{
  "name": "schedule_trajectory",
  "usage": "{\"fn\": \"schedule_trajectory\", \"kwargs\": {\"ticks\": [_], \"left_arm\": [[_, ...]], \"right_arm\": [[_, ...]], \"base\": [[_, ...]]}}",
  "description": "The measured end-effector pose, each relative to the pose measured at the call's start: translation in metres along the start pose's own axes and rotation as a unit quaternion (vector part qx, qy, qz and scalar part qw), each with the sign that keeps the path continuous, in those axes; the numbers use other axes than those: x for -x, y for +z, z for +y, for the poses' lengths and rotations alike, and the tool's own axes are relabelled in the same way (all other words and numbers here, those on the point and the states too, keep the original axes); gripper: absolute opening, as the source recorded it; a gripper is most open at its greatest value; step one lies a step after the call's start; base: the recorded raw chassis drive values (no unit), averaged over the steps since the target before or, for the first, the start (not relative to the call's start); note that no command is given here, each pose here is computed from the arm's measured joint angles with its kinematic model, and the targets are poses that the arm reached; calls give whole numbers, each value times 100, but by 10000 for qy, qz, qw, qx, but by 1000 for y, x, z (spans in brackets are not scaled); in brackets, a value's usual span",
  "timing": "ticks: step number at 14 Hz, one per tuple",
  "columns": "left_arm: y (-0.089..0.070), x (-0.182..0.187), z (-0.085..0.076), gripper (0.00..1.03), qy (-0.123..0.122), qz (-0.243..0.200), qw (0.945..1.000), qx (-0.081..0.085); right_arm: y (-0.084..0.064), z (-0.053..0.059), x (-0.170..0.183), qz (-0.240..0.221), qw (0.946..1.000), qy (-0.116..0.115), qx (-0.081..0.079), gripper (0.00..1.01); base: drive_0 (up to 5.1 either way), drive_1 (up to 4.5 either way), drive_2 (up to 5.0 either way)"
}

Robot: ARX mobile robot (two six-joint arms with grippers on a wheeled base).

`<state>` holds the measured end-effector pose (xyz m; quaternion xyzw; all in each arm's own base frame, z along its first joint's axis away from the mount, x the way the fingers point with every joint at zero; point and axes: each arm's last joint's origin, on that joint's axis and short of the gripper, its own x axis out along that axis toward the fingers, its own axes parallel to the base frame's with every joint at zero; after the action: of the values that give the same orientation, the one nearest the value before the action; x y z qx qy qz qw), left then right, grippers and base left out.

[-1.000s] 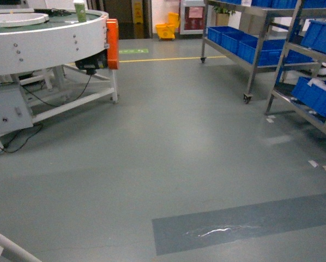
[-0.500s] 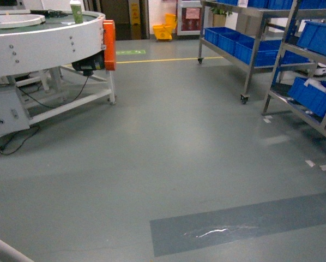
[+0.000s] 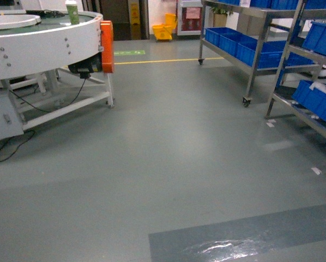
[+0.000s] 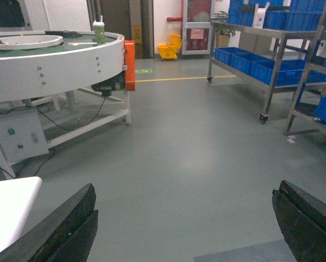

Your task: Pick red block from blue box to shelf

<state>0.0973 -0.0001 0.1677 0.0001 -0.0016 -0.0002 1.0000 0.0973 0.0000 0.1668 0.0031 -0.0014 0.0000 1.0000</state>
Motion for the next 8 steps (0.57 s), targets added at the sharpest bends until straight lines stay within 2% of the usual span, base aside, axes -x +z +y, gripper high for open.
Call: {"fn": "schedule_trajectory", "kwargs": {"ticks": [4, 8], "left_arm": [[0, 0, 0, 98, -2, -2, 10000, 0], [0, 0, 0, 98, 8, 2, 10000, 0]], "right_arm": [[0, 0, 0, 4, 10000, 0, -2, 28], [0, 0, 0, -15, 10000, 2, 0, 28]], "base": [[150, 569, -268], [4, 424, -415]]}}
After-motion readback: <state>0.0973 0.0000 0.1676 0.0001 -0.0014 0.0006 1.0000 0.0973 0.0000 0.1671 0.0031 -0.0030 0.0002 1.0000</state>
